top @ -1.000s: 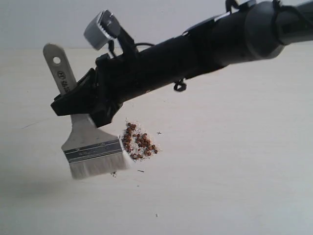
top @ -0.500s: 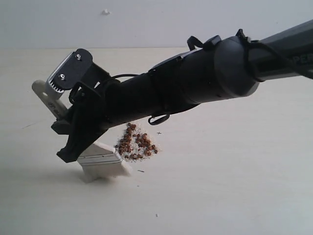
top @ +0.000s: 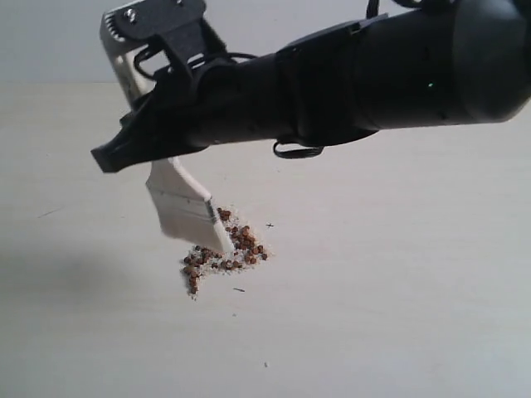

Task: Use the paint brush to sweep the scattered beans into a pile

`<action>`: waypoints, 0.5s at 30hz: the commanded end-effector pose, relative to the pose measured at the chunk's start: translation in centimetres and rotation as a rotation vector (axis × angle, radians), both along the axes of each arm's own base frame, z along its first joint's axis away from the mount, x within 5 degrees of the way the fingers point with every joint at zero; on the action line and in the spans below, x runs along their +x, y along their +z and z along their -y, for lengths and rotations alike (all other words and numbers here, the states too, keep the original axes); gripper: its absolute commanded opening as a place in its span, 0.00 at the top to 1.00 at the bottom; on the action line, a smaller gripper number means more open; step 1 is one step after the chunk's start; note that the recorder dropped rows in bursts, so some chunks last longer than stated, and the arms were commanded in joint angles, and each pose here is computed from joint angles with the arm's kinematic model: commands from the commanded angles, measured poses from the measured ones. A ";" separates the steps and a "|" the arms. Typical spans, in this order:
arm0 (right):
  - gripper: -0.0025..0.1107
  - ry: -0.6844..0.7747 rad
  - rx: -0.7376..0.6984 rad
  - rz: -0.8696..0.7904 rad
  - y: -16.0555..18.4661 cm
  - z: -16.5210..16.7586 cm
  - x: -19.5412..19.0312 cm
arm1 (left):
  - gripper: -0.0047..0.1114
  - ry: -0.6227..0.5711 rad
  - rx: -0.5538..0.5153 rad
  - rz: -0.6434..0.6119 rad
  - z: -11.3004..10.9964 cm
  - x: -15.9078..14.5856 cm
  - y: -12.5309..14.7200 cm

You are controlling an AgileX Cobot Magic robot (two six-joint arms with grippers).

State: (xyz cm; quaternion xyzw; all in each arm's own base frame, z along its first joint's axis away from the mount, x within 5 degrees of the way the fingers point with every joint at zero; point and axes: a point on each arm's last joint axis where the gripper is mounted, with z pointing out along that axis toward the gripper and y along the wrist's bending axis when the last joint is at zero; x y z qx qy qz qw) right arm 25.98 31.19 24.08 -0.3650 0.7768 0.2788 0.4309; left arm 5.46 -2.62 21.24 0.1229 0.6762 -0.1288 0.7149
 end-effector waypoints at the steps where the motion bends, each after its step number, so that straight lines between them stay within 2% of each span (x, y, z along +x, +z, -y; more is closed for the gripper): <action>1: 0.98 -0.183 0.017 0.035 2.7 1.2 -0.3 | 0.96 -0.004 0.001 0.004 0.0 -0.1 0.0; 6: 0.98 -0.309 -0.038 0.111 3.4 0.1 -2.9 | 0.96 -0.004 0.001 0.004 0.0 -0.1 0.0; 9: 0.98 -0.370 -0.002 0.183 2.8 -1.0 -4.8 | 0.96 -0.004 0.001 0.004 0.0 -0.1 0.0; 12: 0.98 -0.506 0.203 0.275 1.5 -1.7 -7.3 | 0.96 -0.004 0.001 0.004 0.0 -0.1 0.0; 13: 0.98 -0.536 0.337 0.273 0.6 -2.0 -8.4 | 0.96 -0.004 0.001 0.004 0.0 -0.1 0.0; 15: 0.98 -0.557 0.417 0.249 -0.5 -2.2 -8.9 | 0.96 -0.004 0.001 0.004 0.0 -0.1 0.0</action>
